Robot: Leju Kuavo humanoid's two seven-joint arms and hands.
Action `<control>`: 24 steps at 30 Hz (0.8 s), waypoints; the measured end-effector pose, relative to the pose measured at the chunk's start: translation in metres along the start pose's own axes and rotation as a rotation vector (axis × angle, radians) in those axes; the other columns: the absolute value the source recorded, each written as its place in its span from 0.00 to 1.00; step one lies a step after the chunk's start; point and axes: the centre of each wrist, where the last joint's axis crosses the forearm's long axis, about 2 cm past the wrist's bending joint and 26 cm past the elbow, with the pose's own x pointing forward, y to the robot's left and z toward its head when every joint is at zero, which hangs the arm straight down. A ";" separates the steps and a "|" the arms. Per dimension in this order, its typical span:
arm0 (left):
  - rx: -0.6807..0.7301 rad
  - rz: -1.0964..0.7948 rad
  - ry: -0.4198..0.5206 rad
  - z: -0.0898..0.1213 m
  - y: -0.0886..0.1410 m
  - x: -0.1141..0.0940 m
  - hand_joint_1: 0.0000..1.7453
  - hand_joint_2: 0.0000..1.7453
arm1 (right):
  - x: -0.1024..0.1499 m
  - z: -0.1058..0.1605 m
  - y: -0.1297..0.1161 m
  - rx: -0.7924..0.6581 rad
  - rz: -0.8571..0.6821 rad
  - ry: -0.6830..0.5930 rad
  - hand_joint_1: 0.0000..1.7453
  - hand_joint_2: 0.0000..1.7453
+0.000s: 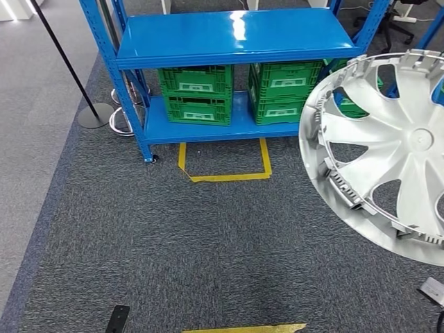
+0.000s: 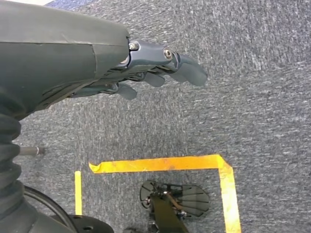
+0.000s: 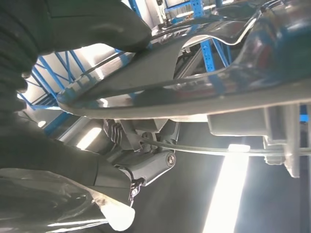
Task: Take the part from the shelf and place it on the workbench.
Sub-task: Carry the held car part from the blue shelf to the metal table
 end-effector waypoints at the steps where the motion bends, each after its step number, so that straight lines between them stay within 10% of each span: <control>1: 0.000 0.000 0.000 0.000 0.000 0.000 0.00 1.00 | 0.000 0.000 0.000 -0.001 0.000 0.000 1.00 1.00; 24: -0.010 -0.045 0.005 0.001 0.000 -0.002 0.00 1.00 | 0.001 -0.005 0.002 0.021 -0.071 0.064 1.00 1.00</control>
